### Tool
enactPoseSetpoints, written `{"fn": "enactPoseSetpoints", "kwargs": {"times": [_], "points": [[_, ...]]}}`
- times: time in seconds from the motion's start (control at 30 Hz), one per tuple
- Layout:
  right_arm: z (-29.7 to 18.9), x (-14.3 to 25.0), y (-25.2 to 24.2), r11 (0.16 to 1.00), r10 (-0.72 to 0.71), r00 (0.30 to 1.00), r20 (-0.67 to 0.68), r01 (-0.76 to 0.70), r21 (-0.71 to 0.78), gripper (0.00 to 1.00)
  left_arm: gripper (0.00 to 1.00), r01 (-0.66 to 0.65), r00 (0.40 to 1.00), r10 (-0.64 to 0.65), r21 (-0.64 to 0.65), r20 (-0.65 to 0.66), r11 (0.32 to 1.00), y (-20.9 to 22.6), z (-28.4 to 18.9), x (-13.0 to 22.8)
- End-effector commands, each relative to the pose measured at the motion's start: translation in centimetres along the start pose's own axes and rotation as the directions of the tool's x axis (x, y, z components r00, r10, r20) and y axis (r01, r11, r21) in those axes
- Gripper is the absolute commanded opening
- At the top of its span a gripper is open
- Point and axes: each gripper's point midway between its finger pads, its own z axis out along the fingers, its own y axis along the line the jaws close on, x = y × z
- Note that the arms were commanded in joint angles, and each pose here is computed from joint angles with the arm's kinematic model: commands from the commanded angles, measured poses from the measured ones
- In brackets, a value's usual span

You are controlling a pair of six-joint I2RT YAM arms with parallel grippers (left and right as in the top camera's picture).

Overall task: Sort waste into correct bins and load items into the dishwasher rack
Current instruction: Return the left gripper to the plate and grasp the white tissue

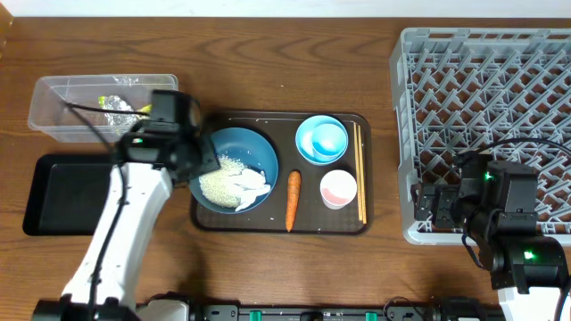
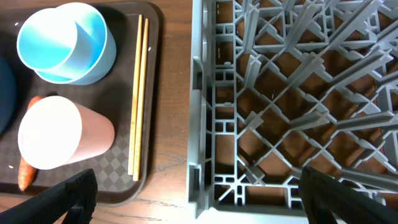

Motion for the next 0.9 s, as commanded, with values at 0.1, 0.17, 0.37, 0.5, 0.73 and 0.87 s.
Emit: {"fn": "enactPoseSetpoints", "kwargs": {"times": [0.1, 0.17, 0.37, 0.5, 0.73, 0.87], "points": [[-0.5, -0.6, 0.2, 1.0, 0.009, 1.0, 0.018, -0.008, -0.007, 0.99, 0.53, -0.071, 0.974, 0.077, 0.035, -0.212, 0.997, -2.3, 4.0, 4.9], [-0.5, -0.5, 0.2, 1.0, 0.009, 1.0, 0.016, -0.009, -0.006, 0.99, 0.53, -0.095, 0.962, 0.099, 0.028, -0.255, 0.995, -2.7, 5.0, 5.8], [-0.5, -0.5, 0.2, 1.0, 0.009, 1.0, 0.015, -0.009, -0.006, 0.99, 0.52, -0.146, 0.921, 0.144, 0.02, -0.362, 0.989, -3.7, 7.4, 8.4], [-0.5, -0.5, 0.2, 1.0, 0.009, 1.0, 0.015, -0.009, -0.006, 0.99, 0.44, -0.162, 0.907, 0.154, 0.013, -0.391, 0.987, -3.8, 8.4, 9.1], [-0.5, -0.5, 0.2, 1.0, 0.009, 1.0, 0.014, -0.009, -0.006, 0.99, 0.06, -0.168, 0.928, 0.159, 0.002, -0.338, 0.986, -3.9, 8.2, 7.4], [-0.5, -0.4, 0.2, 1.0, 0.009, 1.0, 0.012, -0.009, -0.006, 0.99, 0.06, -0.157, 0.956, 0.144, -0.031, -0.255, 0.987, -3.4, 6.0, 4.5]]}}
